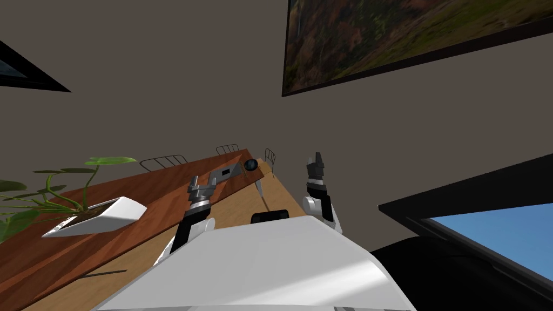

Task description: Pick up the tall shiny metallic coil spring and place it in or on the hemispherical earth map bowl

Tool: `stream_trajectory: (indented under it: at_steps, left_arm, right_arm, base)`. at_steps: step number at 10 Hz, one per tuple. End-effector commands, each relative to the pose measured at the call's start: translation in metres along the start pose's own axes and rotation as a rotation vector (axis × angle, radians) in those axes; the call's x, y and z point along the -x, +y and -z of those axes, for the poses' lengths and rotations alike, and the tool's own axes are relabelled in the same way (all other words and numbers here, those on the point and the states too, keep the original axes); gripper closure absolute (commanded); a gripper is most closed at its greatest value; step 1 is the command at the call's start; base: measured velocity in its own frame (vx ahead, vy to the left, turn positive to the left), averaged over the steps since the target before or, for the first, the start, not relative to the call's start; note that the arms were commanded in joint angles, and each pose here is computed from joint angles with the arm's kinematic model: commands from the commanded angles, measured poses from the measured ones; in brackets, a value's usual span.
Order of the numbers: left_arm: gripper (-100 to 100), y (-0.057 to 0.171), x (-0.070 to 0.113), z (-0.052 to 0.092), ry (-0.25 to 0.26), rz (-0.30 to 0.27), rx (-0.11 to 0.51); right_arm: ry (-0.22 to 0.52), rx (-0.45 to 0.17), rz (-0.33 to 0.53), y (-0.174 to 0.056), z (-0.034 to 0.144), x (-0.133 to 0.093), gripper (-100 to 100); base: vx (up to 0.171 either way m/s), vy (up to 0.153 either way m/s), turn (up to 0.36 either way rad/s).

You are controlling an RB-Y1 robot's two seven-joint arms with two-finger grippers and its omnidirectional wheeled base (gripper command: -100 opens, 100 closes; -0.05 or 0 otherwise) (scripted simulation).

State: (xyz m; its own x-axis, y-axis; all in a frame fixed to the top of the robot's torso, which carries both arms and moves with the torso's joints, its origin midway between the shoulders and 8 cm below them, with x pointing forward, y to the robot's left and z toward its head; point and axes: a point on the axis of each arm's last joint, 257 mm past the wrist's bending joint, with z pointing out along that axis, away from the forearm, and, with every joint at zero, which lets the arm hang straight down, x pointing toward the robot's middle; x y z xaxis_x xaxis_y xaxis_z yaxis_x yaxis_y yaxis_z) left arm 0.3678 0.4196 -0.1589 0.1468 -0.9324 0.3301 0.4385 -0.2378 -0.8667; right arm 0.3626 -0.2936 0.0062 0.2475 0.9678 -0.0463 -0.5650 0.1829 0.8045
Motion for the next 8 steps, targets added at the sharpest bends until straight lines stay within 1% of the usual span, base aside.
stream_trajectory:
  at_steps: [1, 3, 4, 5, 6, 8]
  left_arm:
    - [-100, 0.016, 0.015, 0.006, -0.04, 0.054, 0.031]
    - [-100, 0.038, 0.027, 0.011, -0.081, 0.119, 0.065]
    - [-100, 0.04, 0.028, 0.013, -0.085, 0.118, 0.069]
    - [-100, 0.052, 0.034, 0.016, -0.106, 0.15, 0.089]
    - [-100, 0.052, 0.034, 0.016, -0.106, 0.15, 0.089]
    - [-100, 0.075, 0.042, 0.023, -0.146, 0.213, 0.126]
  right_arm:
    - [0.0, 0.0, 0.0, 0.0, 0.0, 0.0, 0]
    - [0.0, 0.0, 0.0, 0.0, 0.0, 0.0, 0]
    - [0.0, 0.0, 0.0, 0.0, 0.0, 0.0, 0]
    - [0.0, 0.0, 0.0, 0.0, 0.0, 0.0, 0]
    - [0.0, 0.0, 0.0, 0.0, 0.0, 0.0, 0]
    - [0.0, 0.0, 0.0, 0.0, 0.0, 0.0, 0]
  base:
    - [0.064, -0.023, 0.006]
    - [0.072, -0.022, -0.01]
    - [0.058, -0.013, -0.009]
    - [0.055, -0.019, -0.023]
    - [0.041, -0.02, -0.008]
    - [0.067, -0.019, -0.035]
